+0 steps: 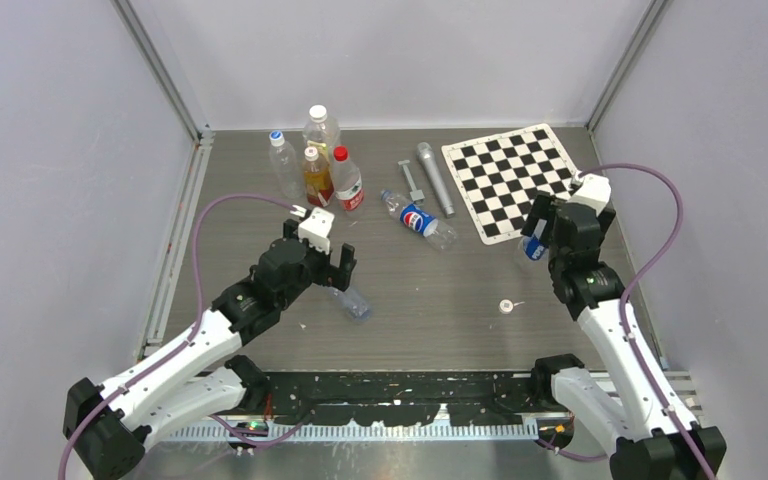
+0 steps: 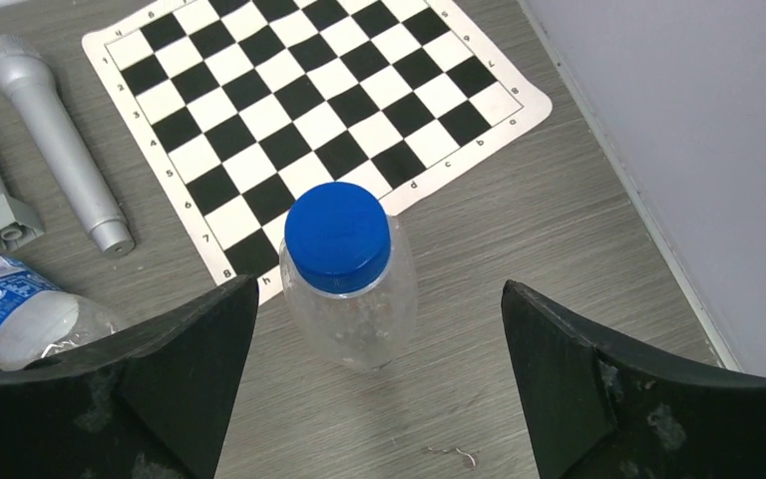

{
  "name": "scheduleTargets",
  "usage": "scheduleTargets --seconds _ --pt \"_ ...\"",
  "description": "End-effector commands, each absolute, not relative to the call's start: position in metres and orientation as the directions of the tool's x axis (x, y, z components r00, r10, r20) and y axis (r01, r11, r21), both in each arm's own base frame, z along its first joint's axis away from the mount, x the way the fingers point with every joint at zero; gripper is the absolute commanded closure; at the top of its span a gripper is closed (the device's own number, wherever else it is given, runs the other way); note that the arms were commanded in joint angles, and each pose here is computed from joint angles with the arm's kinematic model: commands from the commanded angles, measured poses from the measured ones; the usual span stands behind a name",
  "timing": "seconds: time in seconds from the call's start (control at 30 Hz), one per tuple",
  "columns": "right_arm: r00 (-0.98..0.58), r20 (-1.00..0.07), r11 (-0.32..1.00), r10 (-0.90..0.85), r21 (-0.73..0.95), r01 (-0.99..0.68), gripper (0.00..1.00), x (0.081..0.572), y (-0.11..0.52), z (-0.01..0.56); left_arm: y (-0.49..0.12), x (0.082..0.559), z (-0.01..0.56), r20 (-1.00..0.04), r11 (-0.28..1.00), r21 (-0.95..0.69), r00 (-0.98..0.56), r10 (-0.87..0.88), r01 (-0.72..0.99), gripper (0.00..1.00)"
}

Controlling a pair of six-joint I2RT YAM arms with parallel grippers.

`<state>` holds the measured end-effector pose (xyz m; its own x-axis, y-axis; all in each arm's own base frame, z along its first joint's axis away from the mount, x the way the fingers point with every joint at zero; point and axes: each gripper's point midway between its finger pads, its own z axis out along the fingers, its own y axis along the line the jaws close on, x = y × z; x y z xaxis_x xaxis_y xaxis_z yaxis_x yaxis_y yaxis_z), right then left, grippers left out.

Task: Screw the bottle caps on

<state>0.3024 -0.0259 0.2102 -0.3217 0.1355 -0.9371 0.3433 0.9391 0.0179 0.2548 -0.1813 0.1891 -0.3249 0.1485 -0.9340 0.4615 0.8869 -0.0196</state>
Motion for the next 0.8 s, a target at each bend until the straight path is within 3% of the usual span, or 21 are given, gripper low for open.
scheduleTargets --seconds 0.0,0.13,0.3,0.43,0.77 --pt "-0.214 -0.962 0.921 0.171 0.079 0.382 0.02 0.293 -0.033 0.263 -0.191 0.255 0.209 -0.951 0.873 -0.079 -0.3 0.079 0.481 0.0" --pt "-0.226 -0.96 0.936 0.168 0.083 0.342 0.01 0.285 -0.027 0.291 -0.197 0.243 0.202 -0.917 0.856 -0.153 -0.393 0.064 0.495 0.0" --pt "-0.265 -0.949 0.961 0.171 0.102 0.255 0.0 0.282 -0.011 0.327 -0.194 0.23 0.181 -0.818 0.886 -0.279 -0.575 -0.017 0.37 0.0" --pt "-0.383 -0.906 0.974 0.18 0.11 0.199 0.0 0.282 0.004 0.331 -0.192 0.218 0.161 -0.707 0.906 -0.345 -0.703 -0.078 0.246 0.0" --pt "-0.563 -0.806 0.979 0.183 0.204 0.025 0.0 0.317 0.053 0.325 -0.216 0.213 0.148 -0.67 0.86 -0.397 -0.741 -0.032 0.321 0.0"
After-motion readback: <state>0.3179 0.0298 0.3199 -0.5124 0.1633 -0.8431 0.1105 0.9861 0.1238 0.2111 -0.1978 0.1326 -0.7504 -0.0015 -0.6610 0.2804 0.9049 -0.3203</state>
